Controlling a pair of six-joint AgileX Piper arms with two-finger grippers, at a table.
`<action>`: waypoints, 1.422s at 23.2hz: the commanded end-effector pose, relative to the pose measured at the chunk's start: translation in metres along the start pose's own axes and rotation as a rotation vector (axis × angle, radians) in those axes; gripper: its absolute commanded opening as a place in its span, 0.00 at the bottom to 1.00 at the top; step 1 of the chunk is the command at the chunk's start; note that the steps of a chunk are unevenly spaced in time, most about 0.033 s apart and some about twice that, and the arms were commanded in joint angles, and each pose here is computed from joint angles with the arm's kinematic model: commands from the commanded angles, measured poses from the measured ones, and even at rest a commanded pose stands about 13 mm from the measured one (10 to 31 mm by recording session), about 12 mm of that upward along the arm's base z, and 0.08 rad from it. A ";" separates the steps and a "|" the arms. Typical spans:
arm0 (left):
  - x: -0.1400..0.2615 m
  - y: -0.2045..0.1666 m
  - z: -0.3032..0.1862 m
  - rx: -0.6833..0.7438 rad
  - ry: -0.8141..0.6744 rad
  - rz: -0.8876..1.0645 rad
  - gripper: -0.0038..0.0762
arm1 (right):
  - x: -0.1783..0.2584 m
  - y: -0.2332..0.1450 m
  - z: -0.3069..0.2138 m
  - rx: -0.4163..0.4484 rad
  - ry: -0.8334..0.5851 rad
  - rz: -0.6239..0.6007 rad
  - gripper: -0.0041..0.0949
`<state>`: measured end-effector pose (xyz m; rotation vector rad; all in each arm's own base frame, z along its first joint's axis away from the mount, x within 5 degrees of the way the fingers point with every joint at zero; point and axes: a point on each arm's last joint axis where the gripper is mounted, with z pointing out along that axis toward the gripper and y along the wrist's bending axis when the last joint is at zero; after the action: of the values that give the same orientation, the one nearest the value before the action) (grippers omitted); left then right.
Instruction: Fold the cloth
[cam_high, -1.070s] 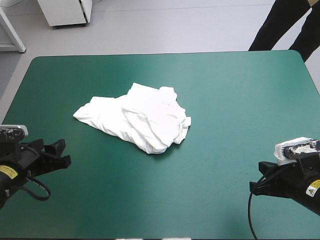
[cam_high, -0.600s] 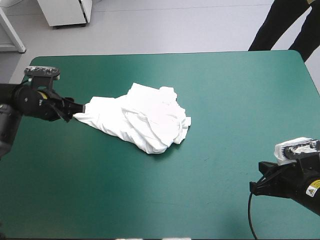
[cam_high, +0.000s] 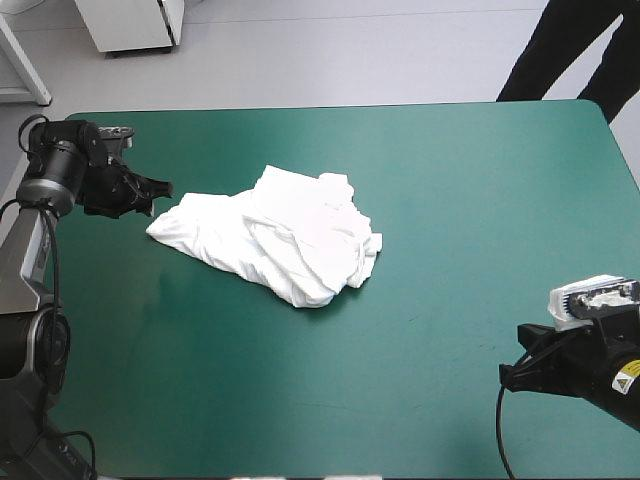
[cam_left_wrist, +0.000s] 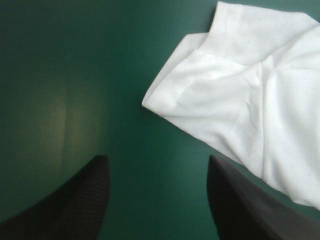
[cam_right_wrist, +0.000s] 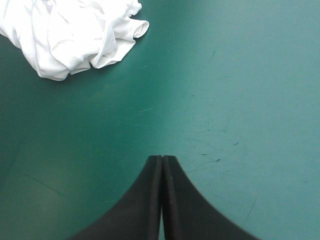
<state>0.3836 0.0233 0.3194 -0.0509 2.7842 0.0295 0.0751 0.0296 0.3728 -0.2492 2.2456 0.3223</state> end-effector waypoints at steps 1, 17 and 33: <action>-0.010 0.008 -0.012 0.032 -0.093 -0.029 0.58 | -0.011 0.001 -0.005 -0.003 -0.076 -0.006 0.02; -0.021 0.009 0.085 0.044 0.036 -0.012 0.56 | -0.012 0.002 -0.005 -0.005 -0.083 0.037 0.02; -0.021 0.004 0.088 0.098 0.046 0.015 0.02 | -0.098 -0.008 0.037 -0.002 0.061 0.118 0.59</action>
<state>0.4347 0.0326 0.2177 -0.0024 2.9045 -0.0877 0.1384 0.0353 0.4049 -0.1111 2.3409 0.3584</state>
